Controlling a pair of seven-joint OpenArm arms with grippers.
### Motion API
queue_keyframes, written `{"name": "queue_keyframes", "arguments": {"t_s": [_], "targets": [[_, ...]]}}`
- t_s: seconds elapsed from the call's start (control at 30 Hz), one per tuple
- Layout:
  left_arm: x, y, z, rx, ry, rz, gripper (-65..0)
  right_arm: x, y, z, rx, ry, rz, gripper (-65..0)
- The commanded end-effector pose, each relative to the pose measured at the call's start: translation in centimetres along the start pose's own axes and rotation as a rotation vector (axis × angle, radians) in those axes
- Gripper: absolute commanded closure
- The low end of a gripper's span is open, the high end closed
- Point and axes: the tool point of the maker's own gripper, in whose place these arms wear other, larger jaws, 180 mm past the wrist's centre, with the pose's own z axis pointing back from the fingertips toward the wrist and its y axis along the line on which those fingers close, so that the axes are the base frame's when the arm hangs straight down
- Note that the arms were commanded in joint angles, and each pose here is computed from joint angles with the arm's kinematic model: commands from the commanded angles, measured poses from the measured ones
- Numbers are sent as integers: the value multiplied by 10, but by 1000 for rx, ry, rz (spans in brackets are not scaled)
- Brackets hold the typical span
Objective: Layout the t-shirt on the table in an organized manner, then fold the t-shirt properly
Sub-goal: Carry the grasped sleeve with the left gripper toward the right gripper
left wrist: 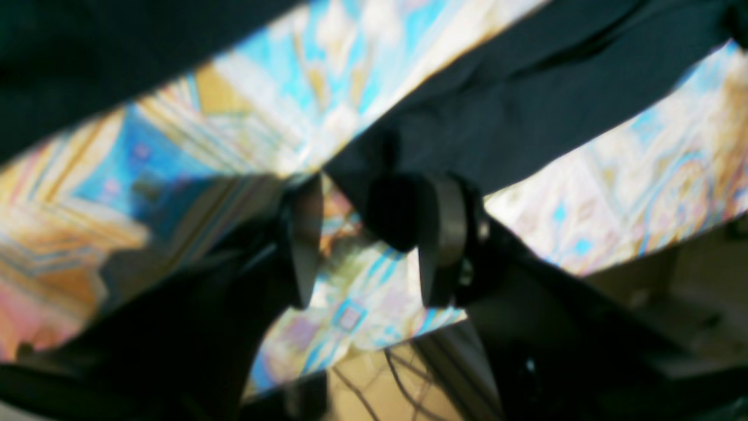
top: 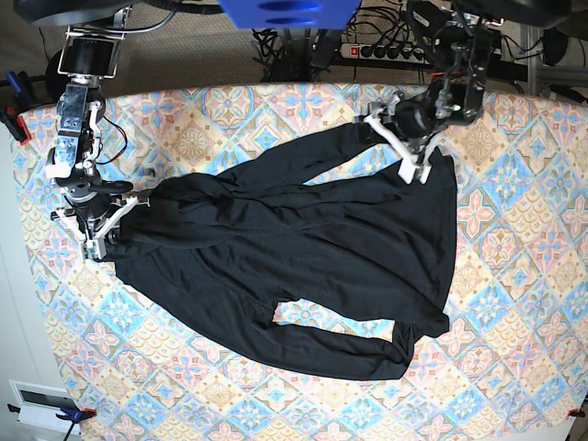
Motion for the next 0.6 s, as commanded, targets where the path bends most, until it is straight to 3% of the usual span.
{"name": "queue_keyframes", "arguments": {"t_s": [0.0, 0.13, 0.3, 0.57], "targets": [[2, -8, -3, -1, -7, -27, -267, 21, -8, 4, -18, -61, 13, -1], [-7, -18, -13, 55, 14, -143, -231, 22, -8, 4, -18, -63, 14, -1], [-16, -26, -8, 42, 35, -283, 0, 21, -11, 5, -24, -63, 11, -1], [-25, 26, 48, 160, 36, -390, 0, 20, -14, 4, -29, -57, 13, -1]]}}
